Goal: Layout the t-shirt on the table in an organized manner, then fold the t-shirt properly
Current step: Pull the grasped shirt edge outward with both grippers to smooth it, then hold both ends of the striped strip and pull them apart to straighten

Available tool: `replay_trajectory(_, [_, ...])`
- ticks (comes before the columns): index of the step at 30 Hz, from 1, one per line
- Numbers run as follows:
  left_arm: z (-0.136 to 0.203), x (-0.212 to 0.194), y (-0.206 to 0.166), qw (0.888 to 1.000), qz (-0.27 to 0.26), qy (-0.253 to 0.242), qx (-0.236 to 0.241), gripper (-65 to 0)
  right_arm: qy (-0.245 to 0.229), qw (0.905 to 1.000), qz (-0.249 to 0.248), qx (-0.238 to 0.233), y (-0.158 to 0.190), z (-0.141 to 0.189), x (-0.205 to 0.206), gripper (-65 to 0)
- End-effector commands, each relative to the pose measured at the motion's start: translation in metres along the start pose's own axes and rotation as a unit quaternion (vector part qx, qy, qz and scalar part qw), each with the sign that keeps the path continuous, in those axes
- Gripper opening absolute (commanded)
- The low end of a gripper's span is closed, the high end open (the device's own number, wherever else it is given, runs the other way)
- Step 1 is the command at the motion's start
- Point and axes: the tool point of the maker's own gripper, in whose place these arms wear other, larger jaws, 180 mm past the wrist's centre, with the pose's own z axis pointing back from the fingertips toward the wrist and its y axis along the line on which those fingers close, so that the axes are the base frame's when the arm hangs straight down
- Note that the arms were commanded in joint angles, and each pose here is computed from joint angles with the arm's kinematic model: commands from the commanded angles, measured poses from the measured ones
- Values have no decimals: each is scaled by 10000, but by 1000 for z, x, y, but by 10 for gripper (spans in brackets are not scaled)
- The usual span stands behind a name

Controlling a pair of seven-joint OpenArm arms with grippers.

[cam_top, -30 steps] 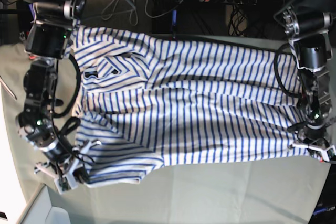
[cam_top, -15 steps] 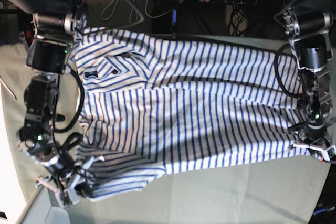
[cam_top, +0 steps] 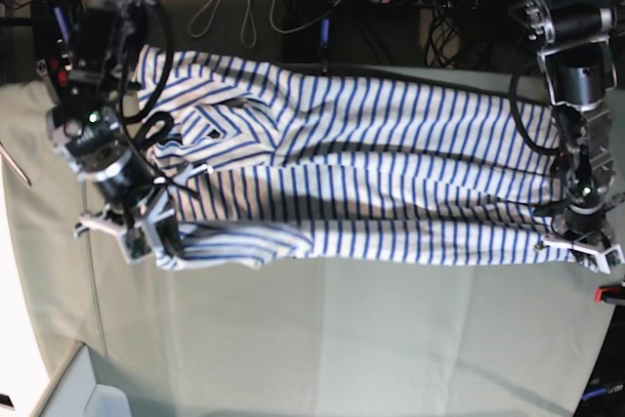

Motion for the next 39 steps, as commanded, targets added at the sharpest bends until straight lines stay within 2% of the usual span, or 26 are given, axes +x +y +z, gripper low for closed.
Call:
replay_trajectory(1, [-3,29,6,9993,-32,-361,48,-648,-355,9993,32,55,5,7,18,-650])
replay_trajectory(4, [-1,23,8,9994,-71,-331,50,-648,-241,9995,-35,215,31,25,7,-650])
replay_trajectory(7, [1,19,11,9995,-91,-295,68,-648,-4,9996,-94,278,41,40,-11,-650])
replay_trajectory(11, [4,16,15,9993,-67,-361,114,-648,270,9991,-236,211,37,42,-33,-650])
replay_trajectory(14, [14,29,23,9970,8,-748,179,-648,452,9984,-326,58,25,45,-49,-650])
replay_trajectory(20, [45,41,13,9901,-85,-1403,3,-648,531,9979,-366,78,26,45,-56,-650])
replay_trajectory(28, [72,21,22,9838,-263,-1771,0,-648,712,9964,-441,148,35,54,-70,-650])
replay_trajectory(34, [85,6,31,9833,-406,-1775,4,-648,807,9956,-451,181,40,63,-79,-650])
replay_trajectory(37, [88,-1,34,9843,-440,-1708,1,-648,555,9968,-528,225,46,69,-77,-650])
replay_trajectory(39, [89,-4,29,9848,-417,-1680,-170,-648,434,9971,-576,257,50,74,-77,-650])
